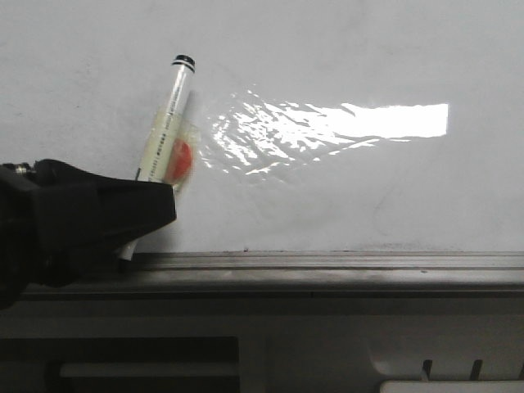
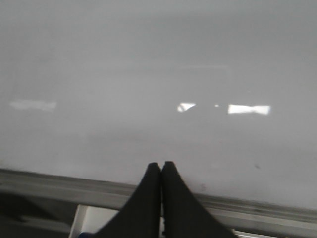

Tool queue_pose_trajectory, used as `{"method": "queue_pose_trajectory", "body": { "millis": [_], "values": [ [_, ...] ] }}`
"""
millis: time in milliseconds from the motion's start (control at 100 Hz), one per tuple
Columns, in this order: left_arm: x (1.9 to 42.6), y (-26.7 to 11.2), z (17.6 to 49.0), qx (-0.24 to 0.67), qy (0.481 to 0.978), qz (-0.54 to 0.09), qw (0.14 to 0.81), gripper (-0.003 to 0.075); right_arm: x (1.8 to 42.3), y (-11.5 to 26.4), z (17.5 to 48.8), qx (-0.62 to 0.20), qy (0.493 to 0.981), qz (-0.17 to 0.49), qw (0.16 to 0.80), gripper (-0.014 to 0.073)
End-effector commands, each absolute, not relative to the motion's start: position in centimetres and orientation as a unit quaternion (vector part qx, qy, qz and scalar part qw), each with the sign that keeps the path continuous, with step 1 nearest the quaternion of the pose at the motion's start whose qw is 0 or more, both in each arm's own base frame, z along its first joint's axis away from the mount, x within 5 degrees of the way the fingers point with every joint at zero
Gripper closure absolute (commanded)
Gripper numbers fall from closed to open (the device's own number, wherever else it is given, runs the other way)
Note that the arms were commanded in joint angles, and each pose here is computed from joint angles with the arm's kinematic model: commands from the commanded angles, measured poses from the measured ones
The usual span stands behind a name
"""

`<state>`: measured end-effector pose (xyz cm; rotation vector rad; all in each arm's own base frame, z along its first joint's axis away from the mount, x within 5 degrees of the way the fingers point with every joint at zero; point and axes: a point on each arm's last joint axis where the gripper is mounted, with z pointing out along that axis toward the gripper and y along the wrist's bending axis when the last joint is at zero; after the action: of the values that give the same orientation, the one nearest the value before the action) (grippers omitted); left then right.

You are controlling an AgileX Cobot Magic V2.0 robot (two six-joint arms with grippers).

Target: Write number 9 on whiteboard

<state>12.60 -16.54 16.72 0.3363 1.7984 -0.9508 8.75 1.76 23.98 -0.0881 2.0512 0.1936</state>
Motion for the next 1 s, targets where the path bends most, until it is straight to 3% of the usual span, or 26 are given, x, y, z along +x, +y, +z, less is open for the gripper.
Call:
{"method": "queue_pose_trajectory", "body": {
  "millis": [0, 240, 310, 430, 480, 710, 990],
  "values": [
    [12.2, -17.0, 18.6, 0.163, 0.701, -0.437, 0.540, 0.0741, 9.8, 3.1, 26.6, -0.089, 0.837, 0.106, 0.529, 0.0664],
    [11.4, -17.3, 20.2, 0.270, 0.692, -0.389, 0.545, 0.0741, 11.4, 8.5, 30.3, -0.213, 0.824, 0.200, 0.486, 0.0641],
    [11.1, -17.4, 21.1, 0.307, 0.668, -0.383, 0.559, 0.0741, 11.5, 10.2, 31.4, -0.246, 0.814, 0.223, 0.476, 0.0547],
    [10.3, -16.9, 22.2, 0.356, 0.645, -0.364, 0.570, 0.0741, 11.4, 12.8, 32.9, -0.294, 0.797, 0.251, 0.464, 0.0267],
    [9.9, -16.6, 22.4, 0.384, 0.634, -0.348, 0.573, 0.0741, 11.4, 13.7, 33.5, -0.307, 0.792, 0.259, 0.460, 0.0210],
    [8.9, -15.1, 23.6, 0.457, 0.596, -0.279, 0.598, 0.0741, 11.2, 17.0, 35.6, -0.355, 0.783, 0.275, 0.429, 0.0288],
    [8.6, -15.0, 23.8, 0.488, 0.570, -0.262, 0.607, 0.0741, 12.0, 19.7, 35.4, -0.373, 0.786, 0.273, 0.411, 0.0301]
  ]
}}
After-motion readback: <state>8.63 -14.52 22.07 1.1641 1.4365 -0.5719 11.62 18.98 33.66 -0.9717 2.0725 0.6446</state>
